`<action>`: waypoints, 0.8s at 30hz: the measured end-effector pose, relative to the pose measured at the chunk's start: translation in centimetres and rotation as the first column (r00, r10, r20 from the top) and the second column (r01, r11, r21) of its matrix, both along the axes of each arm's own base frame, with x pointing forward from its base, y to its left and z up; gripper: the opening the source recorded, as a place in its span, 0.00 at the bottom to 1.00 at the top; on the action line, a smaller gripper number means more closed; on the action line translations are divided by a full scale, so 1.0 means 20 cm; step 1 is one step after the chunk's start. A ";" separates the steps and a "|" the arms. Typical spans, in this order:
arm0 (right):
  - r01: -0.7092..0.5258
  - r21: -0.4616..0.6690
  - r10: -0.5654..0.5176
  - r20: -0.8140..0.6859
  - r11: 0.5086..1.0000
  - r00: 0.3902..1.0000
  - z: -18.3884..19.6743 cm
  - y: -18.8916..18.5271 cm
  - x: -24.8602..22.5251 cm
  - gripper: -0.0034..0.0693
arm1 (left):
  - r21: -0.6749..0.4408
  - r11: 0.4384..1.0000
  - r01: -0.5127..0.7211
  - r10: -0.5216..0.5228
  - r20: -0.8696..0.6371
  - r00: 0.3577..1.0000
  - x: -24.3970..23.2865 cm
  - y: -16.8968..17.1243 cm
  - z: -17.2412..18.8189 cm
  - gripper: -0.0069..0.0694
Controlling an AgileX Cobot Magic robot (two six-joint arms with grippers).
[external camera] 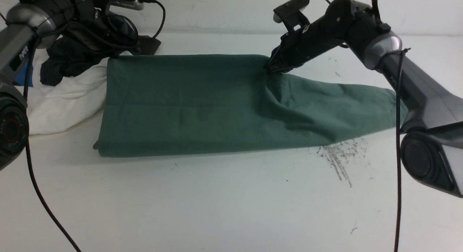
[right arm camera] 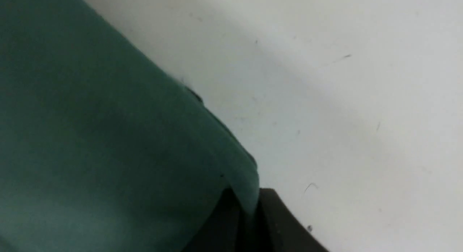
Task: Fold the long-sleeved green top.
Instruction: Use both arms to drag the lower edge of the fabric forward and fold it over the upper edge
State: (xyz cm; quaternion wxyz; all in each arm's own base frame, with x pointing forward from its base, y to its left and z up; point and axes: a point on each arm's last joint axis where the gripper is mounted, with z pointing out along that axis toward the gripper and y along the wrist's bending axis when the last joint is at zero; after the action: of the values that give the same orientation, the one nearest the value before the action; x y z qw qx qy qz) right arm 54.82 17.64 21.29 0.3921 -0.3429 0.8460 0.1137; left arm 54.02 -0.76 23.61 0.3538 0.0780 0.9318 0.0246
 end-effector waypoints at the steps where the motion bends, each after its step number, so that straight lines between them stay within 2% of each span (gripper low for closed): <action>1: 0.007 0.006 -0.007 0.019 1.000 1.000 0.00 0.00 0.01 0.15 | 0.000 1.000 0.000 0.000 0.006 1.000 0.01 0.00 -0.03 0.10; 3: 0.014 0.009 -0.014 0.033 1.000 0.999 -0.01 0.01 0.02 0.18 | 0.000 1.000 0.000 0.000 0.005 1.000 0.02 0.00 -0.05 0.11; 4: 0.021 0.007 -0.022 0.047 1.000 0.999 -0.03 0.01 0.03 0.24 | 0.008 1.000 0.001 -0.001 -0.002 1.000 0.03 0.00 -0.09 0.12; 6: 0.027 0.004 -0.028 0.058 1.000 0.998 -0.05 0.01 0.04 0.31 | 0.011 1.000 0.002 -0.002 -0.009 1.000 0.04 0.00 -0.13 0.15; 11: 0.060 0.019 -0.061 0.081 0.998 0.995 -0.08 0.03 0.05 0.56 | 0.034 0.999 -0.011 0.012 -0.019 1.000 0.04 0.01 -0.16 0.32; 13: 0.091 0.032 -0.093 0.064 0.995 0.994 -0.07 0.03 0.05 0.67 | 0.042 0.997 -0.060 0.061 -0.016 0.998 0.03 0.03 -0.11 0.43; 16: 0.117 0.025 -0.118 0.046 0.993 0.992 -0.04 0.02 0.04 0.73 | 0.053 0.994 -0.096 0.097 -0.021 0.995 0.01 0.05 -0.04 0.49; 18: 0.154 -0.007 -0.154 0.010 0.988 0.988 0.01 -0.01 0.02 0.76 | 0.062 0.991 -0.119 0.122 -0.040 0.992 -0.04 0.06 0.07 0.53; 19: 0.185 -0.038 -0.186 -0.011 0.982 0.983 0.07 -0.03 -0.01 0.77 | 0.067 0.990 -0.128 0.132 -0.068 0.989 -0.09 0.06 0.14 0.52; 22: 0.244 -0.043 -0.245 -0.033 0.969 0.969 0.16 -0.06 -0.04 0.77 | 0.073 0.988 -0.138 0.145 -0.114 0.983 -0.14 0.06 0.22 0.48; 23: 0.287 -0.049 -0.289 -0.029 0.957 0.957 0.26 -0.09 -0.07 0.77 | 0.088 0.988 -0.129 0.141 -0.148 0.979 -0.20 0.06 0.29 0.42; 24: 0.292 -0.049 -0.293 -0.029 0.955 0.956 0.27 -0.09 -0.07 0.77 | 0.092 0.988 -0.126 0.140 -0.161 0.977 -0.21 0.06 0.30 0.40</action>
State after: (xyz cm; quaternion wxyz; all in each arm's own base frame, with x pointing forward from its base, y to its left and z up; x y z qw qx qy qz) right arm 53.35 15.86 26.73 0.3816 -0.2204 0.8967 0.0417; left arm 49.82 0.41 29.54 0.2686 0.0315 0.9594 0.0797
